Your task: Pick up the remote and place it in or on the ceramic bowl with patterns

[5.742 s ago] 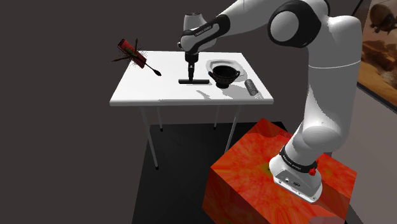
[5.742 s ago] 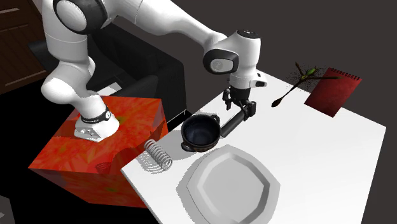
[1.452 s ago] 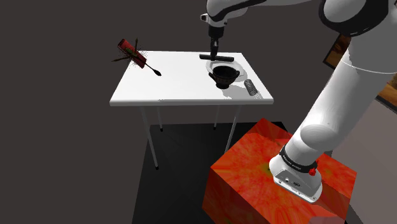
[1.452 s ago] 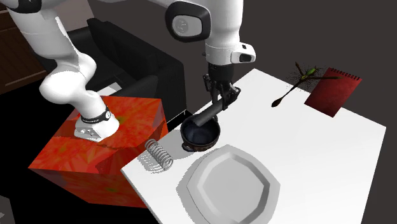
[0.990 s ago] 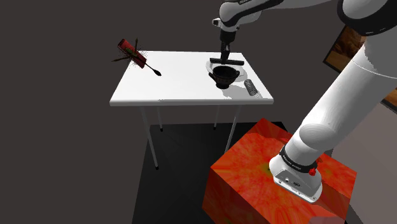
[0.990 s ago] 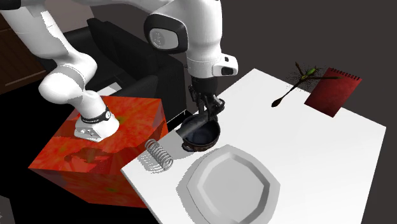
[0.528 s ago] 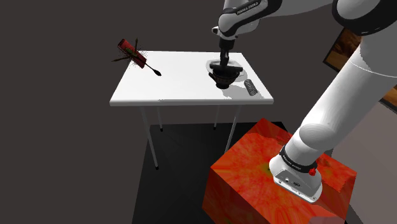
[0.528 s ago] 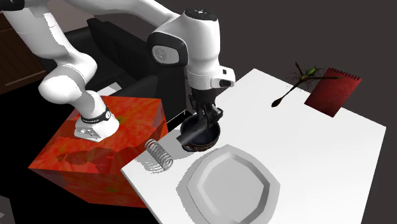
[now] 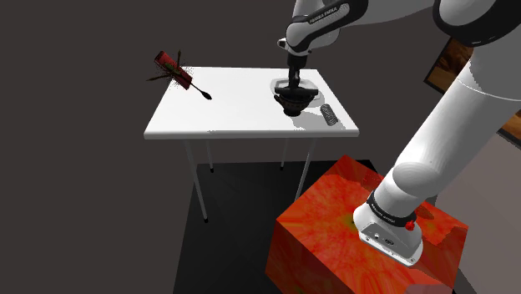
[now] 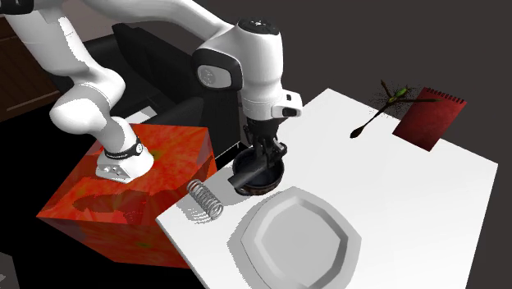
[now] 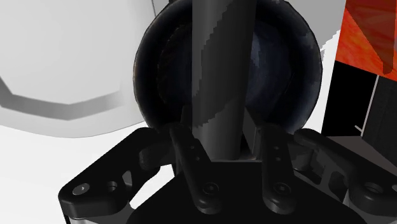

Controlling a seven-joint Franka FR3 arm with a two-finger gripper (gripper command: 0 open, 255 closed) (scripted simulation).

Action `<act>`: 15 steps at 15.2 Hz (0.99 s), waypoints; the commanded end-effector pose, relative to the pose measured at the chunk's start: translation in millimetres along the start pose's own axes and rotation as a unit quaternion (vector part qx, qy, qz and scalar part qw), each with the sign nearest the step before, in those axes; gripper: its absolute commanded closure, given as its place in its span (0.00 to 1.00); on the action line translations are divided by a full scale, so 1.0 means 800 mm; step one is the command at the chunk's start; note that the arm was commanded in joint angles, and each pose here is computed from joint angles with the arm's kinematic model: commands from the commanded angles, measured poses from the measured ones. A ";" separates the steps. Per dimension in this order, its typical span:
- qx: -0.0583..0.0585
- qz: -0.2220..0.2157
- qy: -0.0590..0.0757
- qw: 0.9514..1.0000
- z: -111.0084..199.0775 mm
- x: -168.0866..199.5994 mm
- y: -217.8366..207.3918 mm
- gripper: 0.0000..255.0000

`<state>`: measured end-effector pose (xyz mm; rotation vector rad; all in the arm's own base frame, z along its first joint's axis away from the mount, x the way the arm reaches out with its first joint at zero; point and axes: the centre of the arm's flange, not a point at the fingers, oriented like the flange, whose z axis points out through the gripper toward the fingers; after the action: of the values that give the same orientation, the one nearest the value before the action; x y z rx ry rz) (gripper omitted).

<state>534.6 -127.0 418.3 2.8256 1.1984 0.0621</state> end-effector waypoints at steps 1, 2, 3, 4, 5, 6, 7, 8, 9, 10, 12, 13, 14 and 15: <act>0.000 0.000 0.000 1.000 0.000 0.000 0.000 1.00; 0.000 0.000 0.000 1.000 0.000 0.000 0.000 0.00; 0.000 0.000 0.000 1.000 0.000 0.000 0.000 0.00; 0.000 0.000 0.000 1.000 0.000 0.000 0.000 0.00; 0.000 0.000 0.000 1.000 0.000 0.000 0.000 0.00; 0.000 0.000 0.000 1.000 0.000 0.000 0.000 0.00; 0.000 0.000 0.000 1.000 0.000 0.000 0.000 0.00; 0.000 0.000 0.000 1.000 -0.016 0.000 0.000 0.00; 0.000 0.000 0.000 1.000 -0.033 0.000 0.000 0.00; 0.000 0.000 0.000 1.000 -0.049 0.000 0.000 0.00; 0.000 0.000 0.000 1.000 -0.062 0.000 0.000 0.00; 0.000 0.000 0.000 1.000 -0.062 0.000 0.000 0.00; 0.000 0.000 0.000 1.000 -0.062 0.000 0.000 0.00; 0.000 0.000 0.000 1.000 -0.062 0.000 0.000 0.00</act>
<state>531.6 -124.7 467.1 2.8256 1.1987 0.0619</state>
